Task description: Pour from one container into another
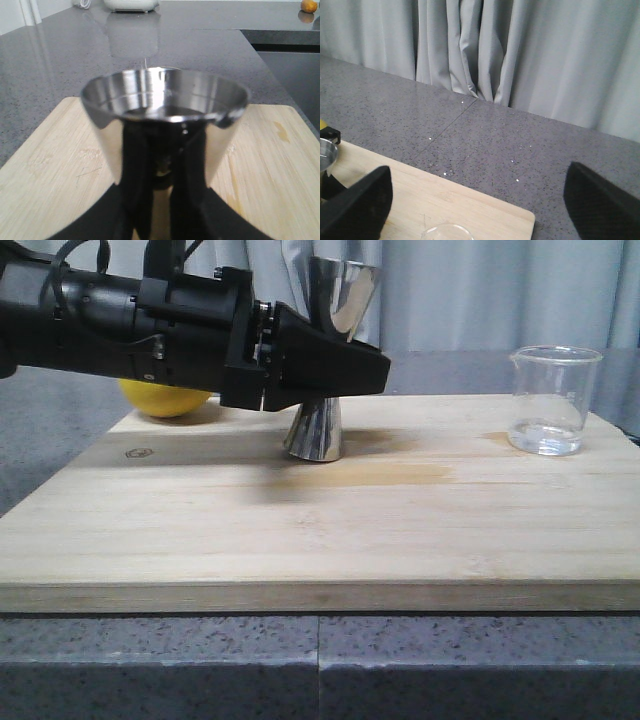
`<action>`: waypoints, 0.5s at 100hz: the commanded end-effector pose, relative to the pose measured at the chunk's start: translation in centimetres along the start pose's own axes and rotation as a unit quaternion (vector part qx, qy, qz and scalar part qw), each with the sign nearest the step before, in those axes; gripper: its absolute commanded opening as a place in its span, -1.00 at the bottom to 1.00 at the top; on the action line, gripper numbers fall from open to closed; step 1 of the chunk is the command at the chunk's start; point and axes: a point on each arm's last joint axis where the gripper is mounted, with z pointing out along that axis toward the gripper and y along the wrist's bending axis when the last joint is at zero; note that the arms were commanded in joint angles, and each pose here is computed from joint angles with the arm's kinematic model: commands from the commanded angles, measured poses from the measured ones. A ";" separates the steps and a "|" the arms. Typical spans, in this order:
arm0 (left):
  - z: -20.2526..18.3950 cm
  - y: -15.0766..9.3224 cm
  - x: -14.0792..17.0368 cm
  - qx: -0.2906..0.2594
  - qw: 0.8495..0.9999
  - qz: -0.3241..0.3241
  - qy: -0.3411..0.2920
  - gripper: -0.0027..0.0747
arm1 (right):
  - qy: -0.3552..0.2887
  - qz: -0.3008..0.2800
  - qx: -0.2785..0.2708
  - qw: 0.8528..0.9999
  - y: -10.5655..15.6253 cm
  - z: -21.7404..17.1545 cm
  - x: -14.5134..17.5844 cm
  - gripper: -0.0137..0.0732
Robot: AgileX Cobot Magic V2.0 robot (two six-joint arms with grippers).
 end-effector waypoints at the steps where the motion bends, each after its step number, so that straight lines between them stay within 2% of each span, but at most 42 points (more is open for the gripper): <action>1: -0.4 -0.2 -3.0 0.011 0.997 0.015 -0.075 -0.67 | -0.064 -0.005 0.001 0.998 -0.2 -0.3 -2.2 0.76; 50: -0.4 -0.2 -3.0 0.011 0.997 0.015 -0.075 -0.65 | -0.047 -0.010 0.002 0.999 -0.2 -0.3 -1.8 0.76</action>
